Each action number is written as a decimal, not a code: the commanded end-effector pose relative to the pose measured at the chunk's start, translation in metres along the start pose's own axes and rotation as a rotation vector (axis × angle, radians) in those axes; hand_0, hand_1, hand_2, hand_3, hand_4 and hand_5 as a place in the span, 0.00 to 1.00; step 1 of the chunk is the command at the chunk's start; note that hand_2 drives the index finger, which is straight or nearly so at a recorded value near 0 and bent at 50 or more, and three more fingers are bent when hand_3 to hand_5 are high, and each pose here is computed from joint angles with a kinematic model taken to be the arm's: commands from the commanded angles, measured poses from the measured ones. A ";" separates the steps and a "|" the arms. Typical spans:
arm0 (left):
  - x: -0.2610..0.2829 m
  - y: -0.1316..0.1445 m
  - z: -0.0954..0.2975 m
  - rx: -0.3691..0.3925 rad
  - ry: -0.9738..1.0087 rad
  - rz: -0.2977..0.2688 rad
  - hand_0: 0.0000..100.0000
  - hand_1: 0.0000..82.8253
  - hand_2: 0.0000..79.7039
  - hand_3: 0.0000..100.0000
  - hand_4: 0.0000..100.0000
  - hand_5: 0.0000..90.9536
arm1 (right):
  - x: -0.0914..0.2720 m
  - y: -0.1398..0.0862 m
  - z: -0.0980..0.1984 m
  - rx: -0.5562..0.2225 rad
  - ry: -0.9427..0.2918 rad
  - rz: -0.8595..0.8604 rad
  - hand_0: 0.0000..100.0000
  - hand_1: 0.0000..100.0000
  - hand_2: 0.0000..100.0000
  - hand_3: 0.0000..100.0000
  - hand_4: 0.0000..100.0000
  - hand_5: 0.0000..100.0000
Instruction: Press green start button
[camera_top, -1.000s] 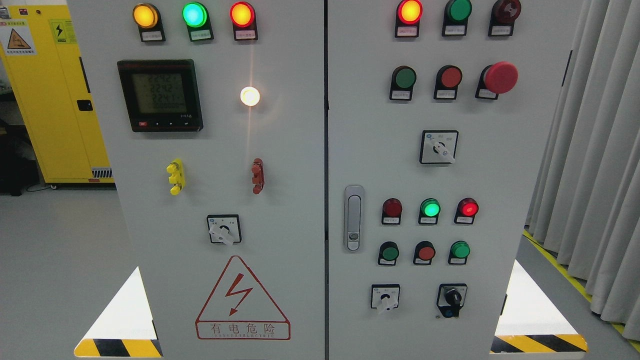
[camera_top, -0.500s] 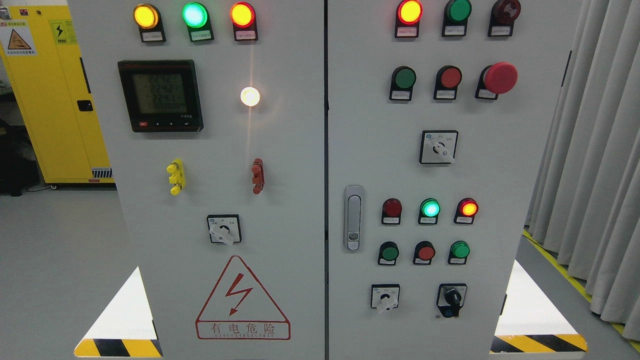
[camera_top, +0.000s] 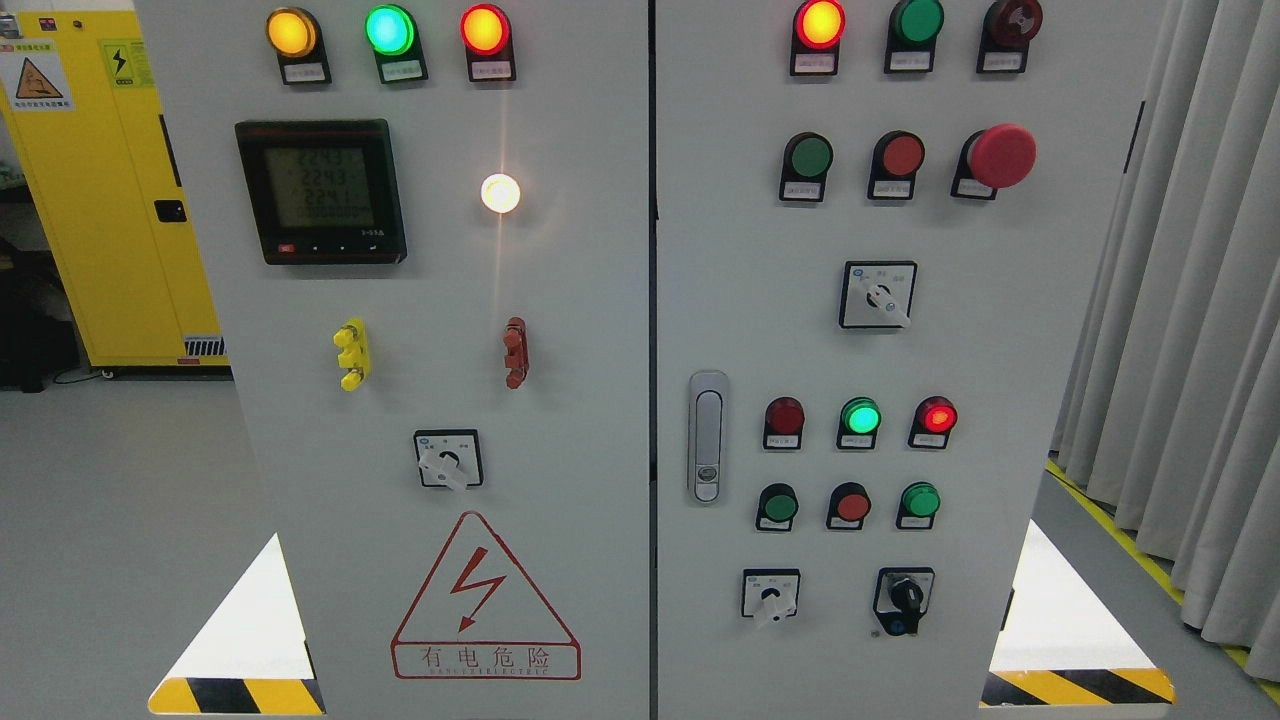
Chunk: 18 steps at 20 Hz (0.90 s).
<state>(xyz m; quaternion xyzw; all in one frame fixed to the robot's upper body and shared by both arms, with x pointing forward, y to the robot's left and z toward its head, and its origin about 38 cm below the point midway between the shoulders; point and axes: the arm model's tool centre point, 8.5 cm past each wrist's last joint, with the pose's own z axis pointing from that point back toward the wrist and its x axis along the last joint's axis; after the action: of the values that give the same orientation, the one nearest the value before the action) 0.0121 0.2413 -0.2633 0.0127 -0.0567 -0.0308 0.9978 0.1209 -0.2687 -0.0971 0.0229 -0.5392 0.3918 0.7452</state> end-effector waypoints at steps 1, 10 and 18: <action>0.030 -0.027 -0.002 -0.042 -0.059 0.003 0.12 0.67 0.00 0.00 0.00 0.00 | 0.143 -0.071 -0.013 -0.166 -0.310 0.414 0.18 0.47 0.00 0.34 0.34 0.23; 0.031 -0.036 -0.002 -0.056 -0.060 0.003 0.12 0.67 0.00 0.00 0.00 0.00 | 0.215 -0.145 -0.028 -0.367 -0.431 0.678 0.21 0.49 0.00 0.48 0.53 0.39; 0.032 -0.040 -0.002 -0.062 -0.062 -0.001 0.12 0.67 0.00 0.00 0.00 0.00 | 0.265 -0.187 -0.043 -0.477 -0.513 0.826 0.26 0.52 0.00 0.60 0.63 0.48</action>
<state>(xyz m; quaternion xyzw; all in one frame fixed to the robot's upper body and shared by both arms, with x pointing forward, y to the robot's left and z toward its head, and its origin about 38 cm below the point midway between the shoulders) 0.0121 0.2114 -0.2640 -0.0104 -0.0573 -0.0305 0.9978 0.2754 -0.2386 0.0963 -0.1901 -0.7030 0.5063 0.4619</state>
